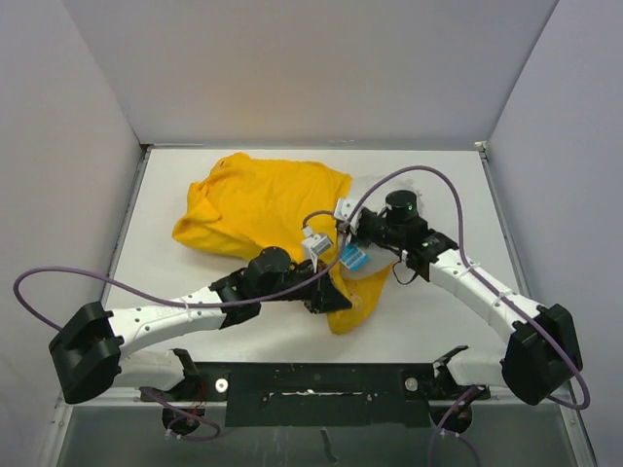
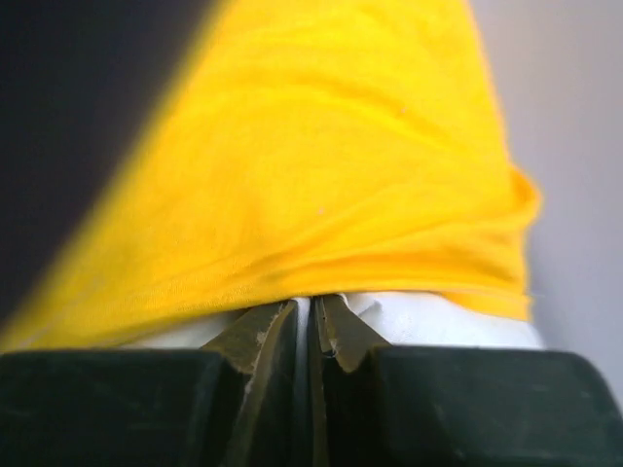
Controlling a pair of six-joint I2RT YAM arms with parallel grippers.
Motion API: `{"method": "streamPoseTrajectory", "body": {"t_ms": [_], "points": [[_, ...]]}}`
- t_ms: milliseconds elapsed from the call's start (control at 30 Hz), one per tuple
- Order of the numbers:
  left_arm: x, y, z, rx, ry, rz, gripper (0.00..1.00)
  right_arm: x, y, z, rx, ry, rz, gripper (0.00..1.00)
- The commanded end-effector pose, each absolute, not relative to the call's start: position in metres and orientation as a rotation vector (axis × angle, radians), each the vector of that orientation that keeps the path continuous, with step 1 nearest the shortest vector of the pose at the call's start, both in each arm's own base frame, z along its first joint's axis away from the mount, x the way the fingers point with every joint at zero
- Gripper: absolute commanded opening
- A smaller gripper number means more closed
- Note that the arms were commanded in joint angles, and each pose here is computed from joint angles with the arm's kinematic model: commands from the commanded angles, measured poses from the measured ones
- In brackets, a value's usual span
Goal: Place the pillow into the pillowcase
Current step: Stuff the pillow into the pillowcase.
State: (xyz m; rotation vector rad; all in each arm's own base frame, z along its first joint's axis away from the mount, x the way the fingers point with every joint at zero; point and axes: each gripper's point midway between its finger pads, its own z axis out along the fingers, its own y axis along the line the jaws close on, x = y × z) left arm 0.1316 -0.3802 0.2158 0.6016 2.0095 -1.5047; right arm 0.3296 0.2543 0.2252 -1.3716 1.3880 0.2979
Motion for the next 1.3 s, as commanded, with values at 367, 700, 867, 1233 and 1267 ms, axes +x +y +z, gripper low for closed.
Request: {"method": "streamPoseTrajectory", "body": {"t_ms": [367, 700, 867, 1233, 1267], "points": [[0.081, -0.315, 0.177, 0.688, 2.104, -1.538, 0.49, 0.179, 0.237, 0.180, -1.883, 1.100, 0.981, 0.74], [0.132, -0.268, 0.285, 0.694, 1.940, -1.134, 0.89, 0.237, 0.180, 0.269, -1.471, 1.310, 0.845, 0.86], [0.237, -0.273, 0.287, 0.574, 2.058, -0.680, 0.88, 0.334, 0.137, 0.256, -0.939, 1.695, 0.855, 0.89], [0.364, -0.344, 0.273, 0.728, 2.014, -0.309, 0.71, 0.359, 0.126, 0.147, -0.692, 1.972, 0.887, 0.78], [0.372, -0.348, 0.269, 0.737, 2.021, -0.283, 0.67, 0.358, 0.128, 0.143, -0.700, 1.976, 0.899, 0.71]]}}
